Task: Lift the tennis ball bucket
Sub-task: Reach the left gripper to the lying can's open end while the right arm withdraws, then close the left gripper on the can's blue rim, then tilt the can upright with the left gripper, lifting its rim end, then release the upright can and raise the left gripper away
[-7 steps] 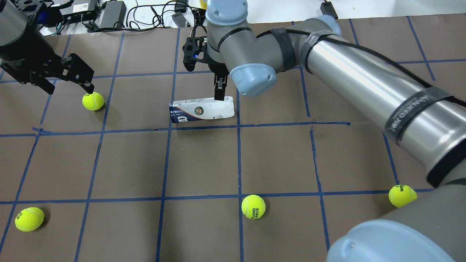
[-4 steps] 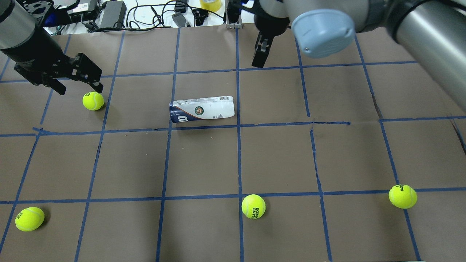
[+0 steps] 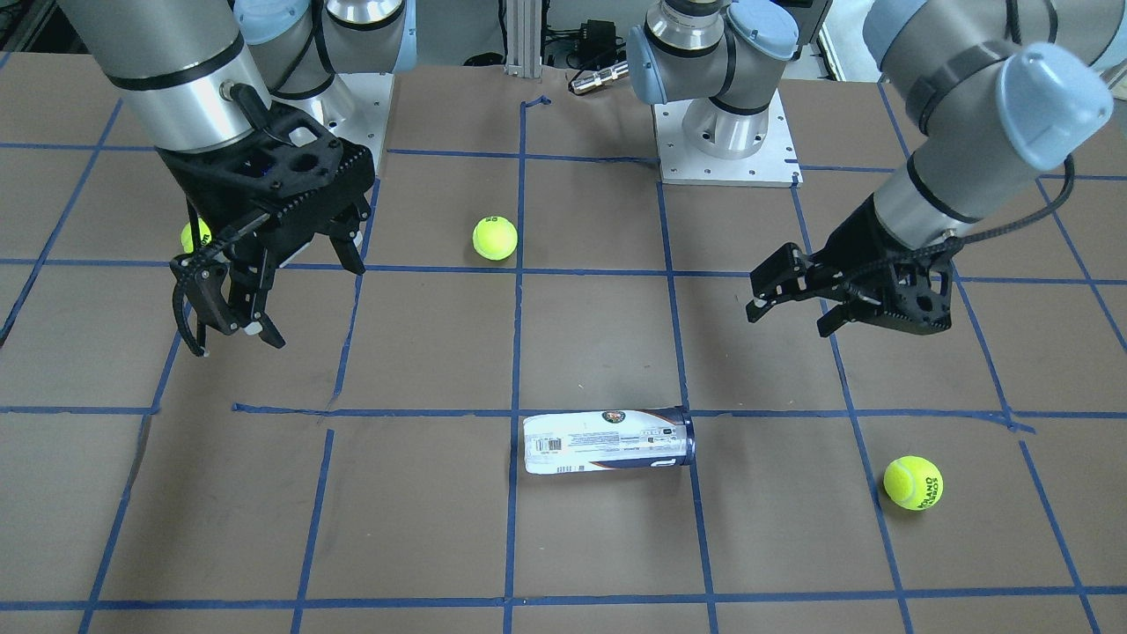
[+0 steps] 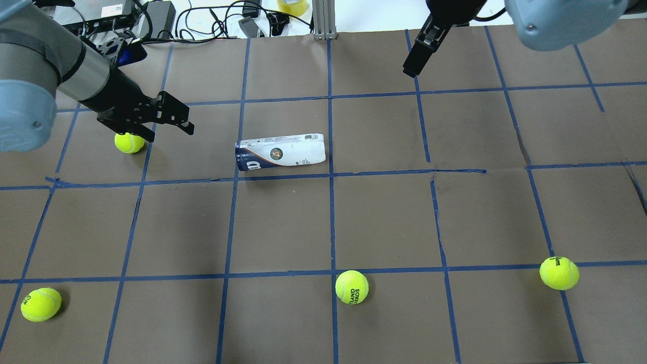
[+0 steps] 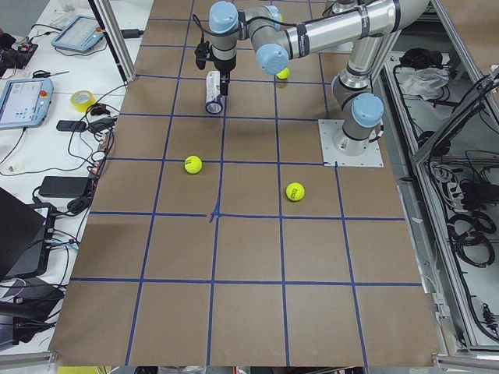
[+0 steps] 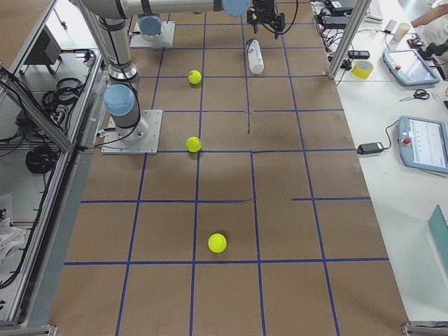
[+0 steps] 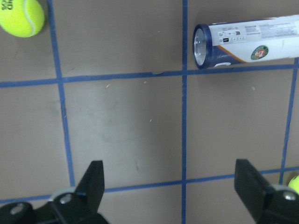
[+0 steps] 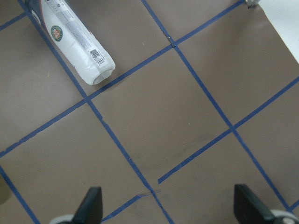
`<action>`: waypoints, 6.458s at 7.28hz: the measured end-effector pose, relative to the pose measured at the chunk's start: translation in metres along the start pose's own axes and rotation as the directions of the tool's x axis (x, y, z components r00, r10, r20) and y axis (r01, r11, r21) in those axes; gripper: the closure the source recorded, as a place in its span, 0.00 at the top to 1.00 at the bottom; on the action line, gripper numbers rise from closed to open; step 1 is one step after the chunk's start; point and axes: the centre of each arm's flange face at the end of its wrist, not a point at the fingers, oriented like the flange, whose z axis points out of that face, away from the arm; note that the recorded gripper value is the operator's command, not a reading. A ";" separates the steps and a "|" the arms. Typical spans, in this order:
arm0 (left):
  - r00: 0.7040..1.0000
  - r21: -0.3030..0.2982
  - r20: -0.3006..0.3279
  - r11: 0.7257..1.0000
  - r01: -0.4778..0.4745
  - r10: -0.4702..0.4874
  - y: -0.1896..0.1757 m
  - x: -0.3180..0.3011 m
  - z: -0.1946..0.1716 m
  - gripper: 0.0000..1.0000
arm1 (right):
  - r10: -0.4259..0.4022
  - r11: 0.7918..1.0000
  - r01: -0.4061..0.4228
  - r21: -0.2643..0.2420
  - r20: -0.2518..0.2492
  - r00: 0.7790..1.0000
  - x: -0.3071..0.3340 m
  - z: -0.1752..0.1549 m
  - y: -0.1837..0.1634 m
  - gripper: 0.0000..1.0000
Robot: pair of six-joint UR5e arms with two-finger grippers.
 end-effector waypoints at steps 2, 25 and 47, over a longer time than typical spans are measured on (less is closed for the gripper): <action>0.998 0.008 -0.067 1.000 0.002 -0.001 -0.015 -0.014 0.052 1.00 | 0.189 0.981 -0.190 -0.051 -0.015 0.982 -0.013 -0.019 0.017 1.00; 0.950 -0.036 -0.187 0.969 0.246 -0.249 -0.102 0.020 0.075 0.00 | 0.819 0.550 -0.830 -0.095 -0.133 0.558 -0.011 -0.028 0.046 1.00; 0.972 0.010 0.231 0.999 -0.038 0.035 -0.058 0.121 -0.094 1.00 | 0.831 0.532 -0.842 -0.092 -0.135 0.540 0.001 -0.031 0.058 1.00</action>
